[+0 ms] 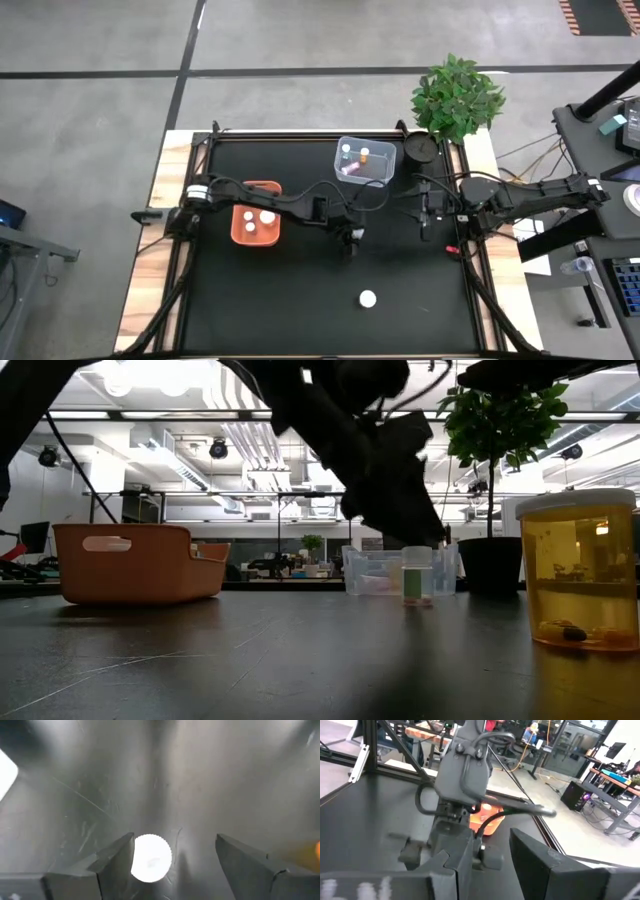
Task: Pick and place medicine bottles into bin by pill shape (circle, oval)
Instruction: Put the transparent capsule pill bottle into the orange bin
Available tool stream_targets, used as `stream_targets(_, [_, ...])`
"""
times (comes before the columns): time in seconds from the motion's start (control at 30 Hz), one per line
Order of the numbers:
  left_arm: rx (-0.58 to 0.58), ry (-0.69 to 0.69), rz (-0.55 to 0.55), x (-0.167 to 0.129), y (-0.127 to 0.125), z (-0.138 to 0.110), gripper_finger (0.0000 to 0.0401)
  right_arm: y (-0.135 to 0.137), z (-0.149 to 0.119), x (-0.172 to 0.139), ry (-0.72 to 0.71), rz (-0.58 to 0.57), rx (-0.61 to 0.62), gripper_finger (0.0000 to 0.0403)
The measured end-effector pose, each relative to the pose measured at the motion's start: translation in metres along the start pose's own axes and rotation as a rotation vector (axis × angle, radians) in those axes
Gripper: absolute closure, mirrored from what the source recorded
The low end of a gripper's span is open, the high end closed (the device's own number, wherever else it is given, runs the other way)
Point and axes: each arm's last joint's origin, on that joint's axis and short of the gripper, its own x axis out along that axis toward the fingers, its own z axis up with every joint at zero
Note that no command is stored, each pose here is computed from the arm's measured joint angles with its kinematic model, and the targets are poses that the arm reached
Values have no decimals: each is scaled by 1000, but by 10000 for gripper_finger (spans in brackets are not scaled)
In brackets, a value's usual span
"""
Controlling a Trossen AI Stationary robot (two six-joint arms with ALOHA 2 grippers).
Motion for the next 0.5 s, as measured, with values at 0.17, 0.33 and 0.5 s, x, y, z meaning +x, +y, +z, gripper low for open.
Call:
stream_targets(0.17, [11, -3, 12, 8, 1, -3, 138, 0, 0, 0, 1, 0, 0, 283])
stream_targets(0.33, [18, 10, 38, 10, 2, -5, 138, 0, 0, 0, 1, 0, 0, 284])
stream_targets(0.5, [30, 8, 37, 10, 2, -5, 138, 0, 0, 0, 1, 0, 0, 284])
